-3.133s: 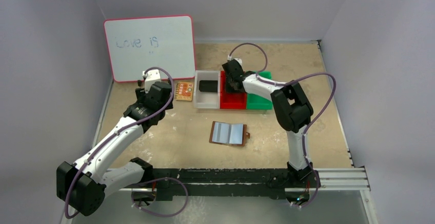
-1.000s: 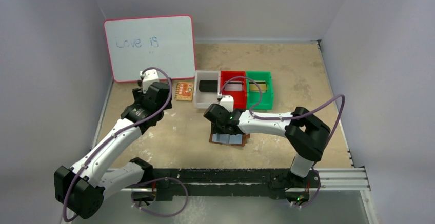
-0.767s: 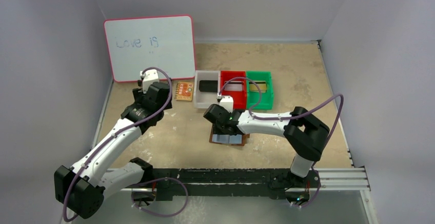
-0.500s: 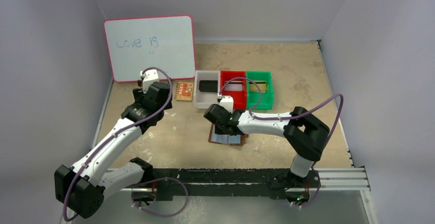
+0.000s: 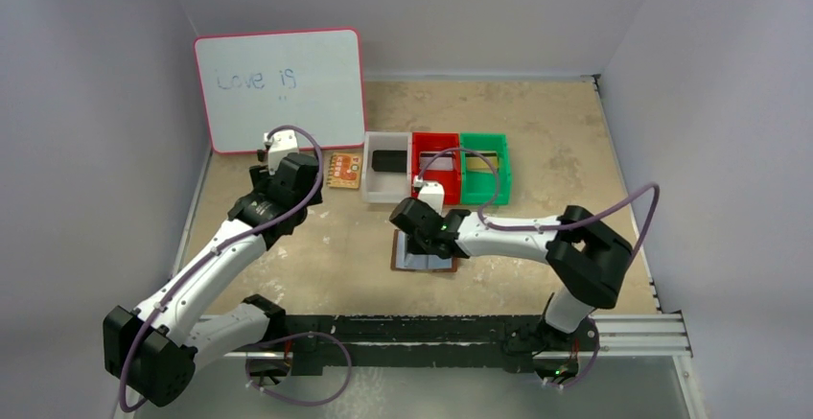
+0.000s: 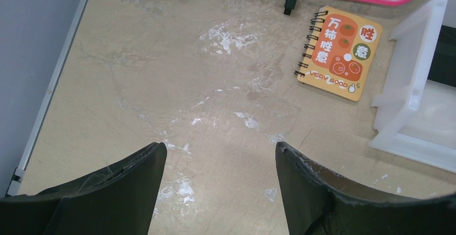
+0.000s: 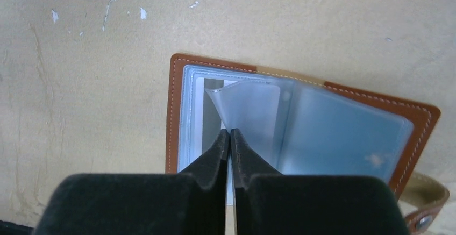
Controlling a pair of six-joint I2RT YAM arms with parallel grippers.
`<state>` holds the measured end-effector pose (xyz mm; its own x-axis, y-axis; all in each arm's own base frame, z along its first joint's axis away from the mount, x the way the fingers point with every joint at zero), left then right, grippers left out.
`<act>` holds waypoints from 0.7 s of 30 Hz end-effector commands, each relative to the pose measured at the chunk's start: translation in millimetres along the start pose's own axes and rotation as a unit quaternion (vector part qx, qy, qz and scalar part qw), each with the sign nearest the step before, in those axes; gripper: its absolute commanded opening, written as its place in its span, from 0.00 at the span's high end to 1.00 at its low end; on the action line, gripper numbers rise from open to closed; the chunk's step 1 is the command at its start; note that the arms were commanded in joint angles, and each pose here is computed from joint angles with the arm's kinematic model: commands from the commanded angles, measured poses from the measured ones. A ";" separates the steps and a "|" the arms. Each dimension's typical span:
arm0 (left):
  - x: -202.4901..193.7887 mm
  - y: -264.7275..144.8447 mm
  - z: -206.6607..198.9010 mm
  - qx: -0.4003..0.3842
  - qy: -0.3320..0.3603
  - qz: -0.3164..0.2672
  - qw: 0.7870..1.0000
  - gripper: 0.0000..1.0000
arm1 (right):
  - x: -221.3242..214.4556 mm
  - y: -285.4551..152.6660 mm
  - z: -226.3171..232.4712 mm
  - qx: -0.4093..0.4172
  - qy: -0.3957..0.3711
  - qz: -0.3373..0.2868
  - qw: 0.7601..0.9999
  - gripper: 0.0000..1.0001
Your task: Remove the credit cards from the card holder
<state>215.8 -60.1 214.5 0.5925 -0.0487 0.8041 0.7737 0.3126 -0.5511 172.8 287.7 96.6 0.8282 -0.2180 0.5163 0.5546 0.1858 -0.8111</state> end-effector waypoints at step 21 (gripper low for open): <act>13.7 -2.4 -2.4 -0.008 -0.020 -0.017 1.000 0.27 | 10.0 -37.6 -64.2 -0.028 0.115 -0.048 0.992 0.78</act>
<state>216.5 -60.9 212.6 0.5998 -0.0515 0.7985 0.7695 0.3108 -0.5579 153.7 231.3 110.5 0.7765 -0.3892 0.4955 0.5868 0.1602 -0.7937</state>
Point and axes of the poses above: each gripper's point midway between its finger pads, its own y axis out along the fingers, its own z axis along the line the jaws close on, x = y × z, the point moved 8 cm from there along -y, back along the fingers, and after that the axes turned 9 degrees about y, right-handed, at the moved point
